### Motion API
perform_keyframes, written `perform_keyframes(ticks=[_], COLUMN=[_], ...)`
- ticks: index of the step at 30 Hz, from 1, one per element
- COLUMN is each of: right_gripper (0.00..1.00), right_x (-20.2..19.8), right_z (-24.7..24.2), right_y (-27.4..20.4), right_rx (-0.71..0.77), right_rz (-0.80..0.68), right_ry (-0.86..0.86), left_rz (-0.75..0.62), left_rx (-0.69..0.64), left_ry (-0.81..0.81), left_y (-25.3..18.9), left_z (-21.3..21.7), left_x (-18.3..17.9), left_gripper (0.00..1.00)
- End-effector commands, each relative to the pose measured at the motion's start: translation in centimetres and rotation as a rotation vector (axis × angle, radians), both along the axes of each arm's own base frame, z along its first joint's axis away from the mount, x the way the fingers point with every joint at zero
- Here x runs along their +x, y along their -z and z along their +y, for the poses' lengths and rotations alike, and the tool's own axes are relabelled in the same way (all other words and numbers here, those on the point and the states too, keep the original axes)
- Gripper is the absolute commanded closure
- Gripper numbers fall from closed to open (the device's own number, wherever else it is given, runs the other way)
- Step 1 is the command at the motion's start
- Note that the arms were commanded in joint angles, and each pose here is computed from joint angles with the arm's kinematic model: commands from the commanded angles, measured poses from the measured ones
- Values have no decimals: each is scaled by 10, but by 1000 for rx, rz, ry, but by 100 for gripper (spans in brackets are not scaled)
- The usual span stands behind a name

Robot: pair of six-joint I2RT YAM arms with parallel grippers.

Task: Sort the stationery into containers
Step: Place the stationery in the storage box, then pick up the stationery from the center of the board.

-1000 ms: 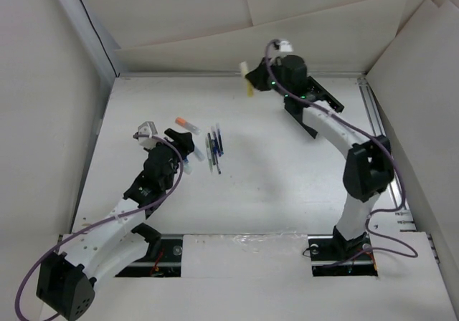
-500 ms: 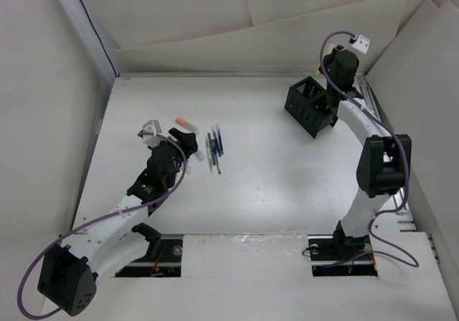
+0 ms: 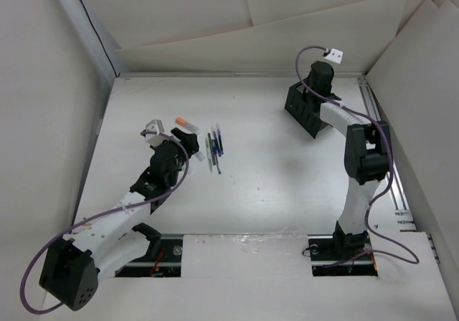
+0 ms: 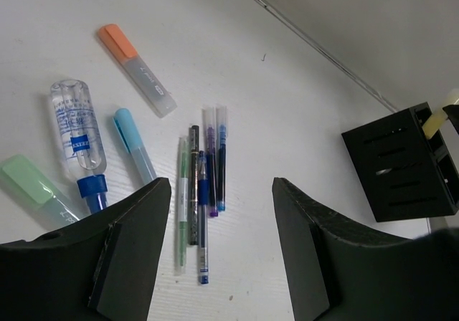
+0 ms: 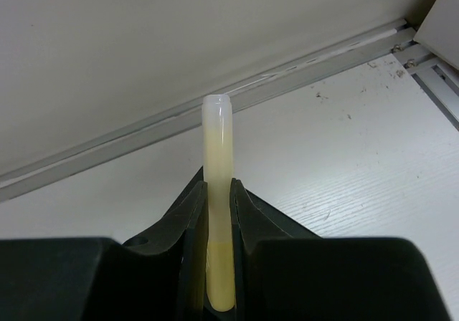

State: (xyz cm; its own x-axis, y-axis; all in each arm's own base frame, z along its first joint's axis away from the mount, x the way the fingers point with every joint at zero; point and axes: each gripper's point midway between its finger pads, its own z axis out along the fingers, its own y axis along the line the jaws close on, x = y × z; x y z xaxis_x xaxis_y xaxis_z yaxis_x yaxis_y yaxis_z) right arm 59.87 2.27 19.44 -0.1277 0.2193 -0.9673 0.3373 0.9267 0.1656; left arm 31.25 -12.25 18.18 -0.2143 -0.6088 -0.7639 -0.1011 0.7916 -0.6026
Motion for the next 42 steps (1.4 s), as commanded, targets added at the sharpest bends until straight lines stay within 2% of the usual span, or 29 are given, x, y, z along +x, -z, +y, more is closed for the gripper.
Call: perform_keyframes(ticks=[1,5,6,7,8,10,11,15,19,21,22,24,25,26,28,30,31,32,33,36,38,42], right_gripper=[100,100,97,89,73,59,48,37,39,48,60,80,95,100,100,100,99,88,83,66,65,61], right_x=[10,3,-2,-7,-11,-17,-22,-34,-53,-67,-71,-82,-88,-93,-108,-118,-128,-132,-137,-154,-160,-165], right_z=[-1,11,13,9,13,12,11,20,26,41,48,81,93,103,136,160,174,182,188,202,208,213], right_y=[-41,-31,-30,-31,-32,-34,-46,-60,-80,-94,-98,-99,-93,-89,-73,-63,-56,-54,-48,-36,-27,-24], right_rx=[-15,-27,-32,-36,-37,-36,-20,9,62,100,132,174,199,202,219,226,227,229,229,234,237,253], right_rz=[-115,-93,-89,-87,-87,-90,-113,-138,-170,-185,-196,-181,-155,-134,-83,-53,-27,-14,1,47,71,84], right_ry=[39,62,77,92,92,92,94,54,27,-55,-92,-235,-276,-314,-405,-485,-527,-551,-573,-636,-667,-696], left_rz=[-39,-26,-11,11,9,39,38,85,112,163,166,249,262,289,367,387,401,401,395,389,399,422], left_rx=[-21,-7,4,20,19,39,31,60,81,126,132,197,206,215,249,266,277,277,275,275,284,289], left_ry=[1,-18,-27,-36,-36,-69,-80,-103,-159,-179,-187,-196,-195,-199,-232,-252,-268,-268,-284,-305,-322,-337], left_y=[-12,-6,-1,6,2,11,8,21,22,34,29,47,46,50,69,76,81,81,79,77,80,87], left_z=[-2,1,3,5,4,9,10,14,22,27,27,31,29,28,33,37,40,40,41,41,41,40], left_x=[4,6,6,6,7,9,9,10,12,10,13,10,13,14,10,9,8,8,10,16,19,28], left_gripper=[45,45,45,45,45,45,45,45,46,52,55,60,66,71,77,77,75,71,62,51,48,49])
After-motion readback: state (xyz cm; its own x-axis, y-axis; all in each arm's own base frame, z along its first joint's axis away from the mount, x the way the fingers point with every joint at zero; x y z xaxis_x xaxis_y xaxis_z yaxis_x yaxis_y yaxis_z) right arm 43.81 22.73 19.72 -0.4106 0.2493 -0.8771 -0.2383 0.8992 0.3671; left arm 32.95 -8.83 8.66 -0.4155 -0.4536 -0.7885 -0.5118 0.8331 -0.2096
